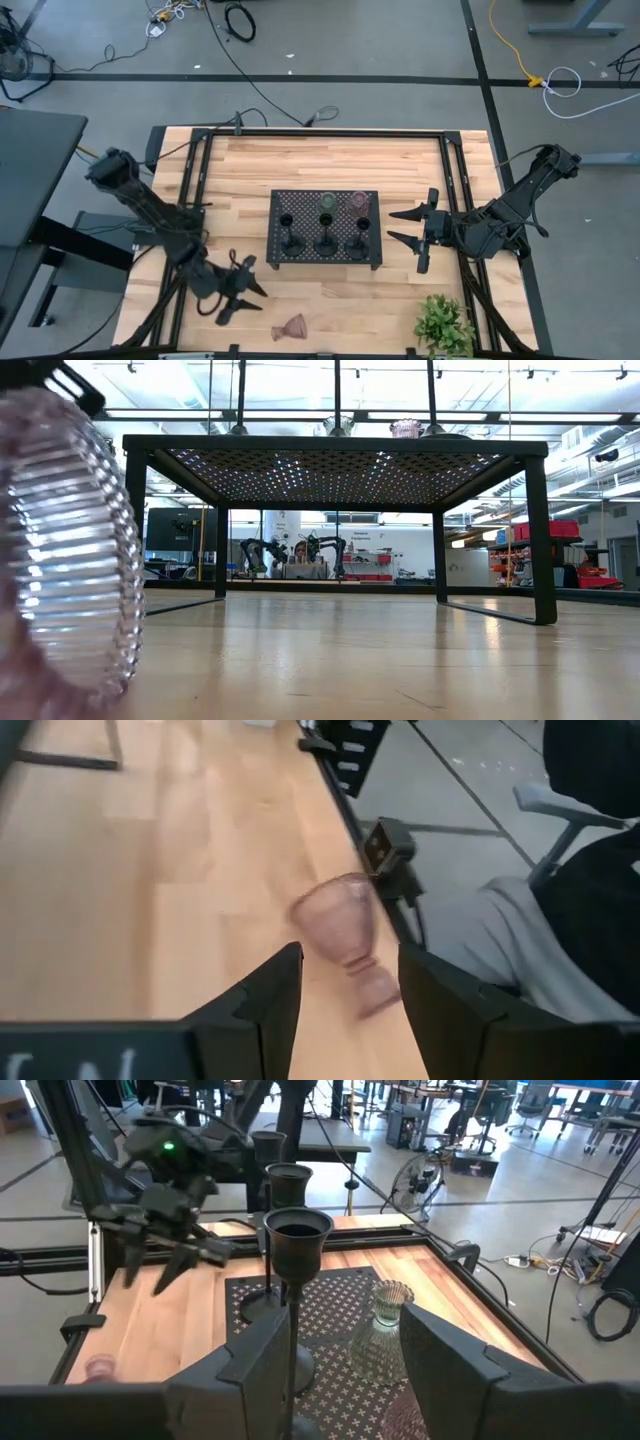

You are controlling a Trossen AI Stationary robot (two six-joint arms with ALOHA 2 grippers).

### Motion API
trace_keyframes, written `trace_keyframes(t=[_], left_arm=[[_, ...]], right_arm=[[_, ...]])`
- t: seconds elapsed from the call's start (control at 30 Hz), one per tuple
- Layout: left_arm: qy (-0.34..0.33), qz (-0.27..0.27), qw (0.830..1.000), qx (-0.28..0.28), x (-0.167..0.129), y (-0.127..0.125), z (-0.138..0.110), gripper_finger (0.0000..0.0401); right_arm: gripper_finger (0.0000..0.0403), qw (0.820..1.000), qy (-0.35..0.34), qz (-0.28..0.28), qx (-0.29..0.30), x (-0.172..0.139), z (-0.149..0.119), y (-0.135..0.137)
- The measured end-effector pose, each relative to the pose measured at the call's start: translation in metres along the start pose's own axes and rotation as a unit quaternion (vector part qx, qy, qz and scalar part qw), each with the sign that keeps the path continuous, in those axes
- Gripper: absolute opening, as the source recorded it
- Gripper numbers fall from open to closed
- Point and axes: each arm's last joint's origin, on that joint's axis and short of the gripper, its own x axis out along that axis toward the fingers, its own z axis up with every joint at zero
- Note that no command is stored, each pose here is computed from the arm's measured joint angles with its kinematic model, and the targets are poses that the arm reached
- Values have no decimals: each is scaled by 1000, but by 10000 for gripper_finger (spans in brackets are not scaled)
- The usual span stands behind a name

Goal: Pick & Place candle stick holders
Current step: Put the pink candle holder on the shelf aligned with the candle holders

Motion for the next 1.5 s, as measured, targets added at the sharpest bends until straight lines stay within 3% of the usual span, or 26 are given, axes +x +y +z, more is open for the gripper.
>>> trace_keyframes(t=[0.1, 0.3, 0.47, 0.93, 1.13, 1.5], left_arm=[[33, 8, 999, -24, 14, -12, 5, 164], [130, 73, 984, -100, 39, -22, 1, 156], [171, 67, 971, -152, 54, -27, -5, 156], [212, 74, 963, -152, 48, -36, -16, 156], [182, 90, 970, -136, 45, -43, -19, 156], [182, 79, 967, -157, 65, -47, -39, 156]], right_arm=[[192, 1000, 0, 0, 0, 0, 0, 0], [192, 1000, 0, 0, 0, 0, 0, 0], [192, 1000, 0, 1, 0, 0, 0, 0], [192, 1000, 5, 22, 0, 0, 0, 1], [192, 1000, 6, 25, 0, 0, 0, 1], [192, 1000, 5, 26, 10, 0, 0, 1]])
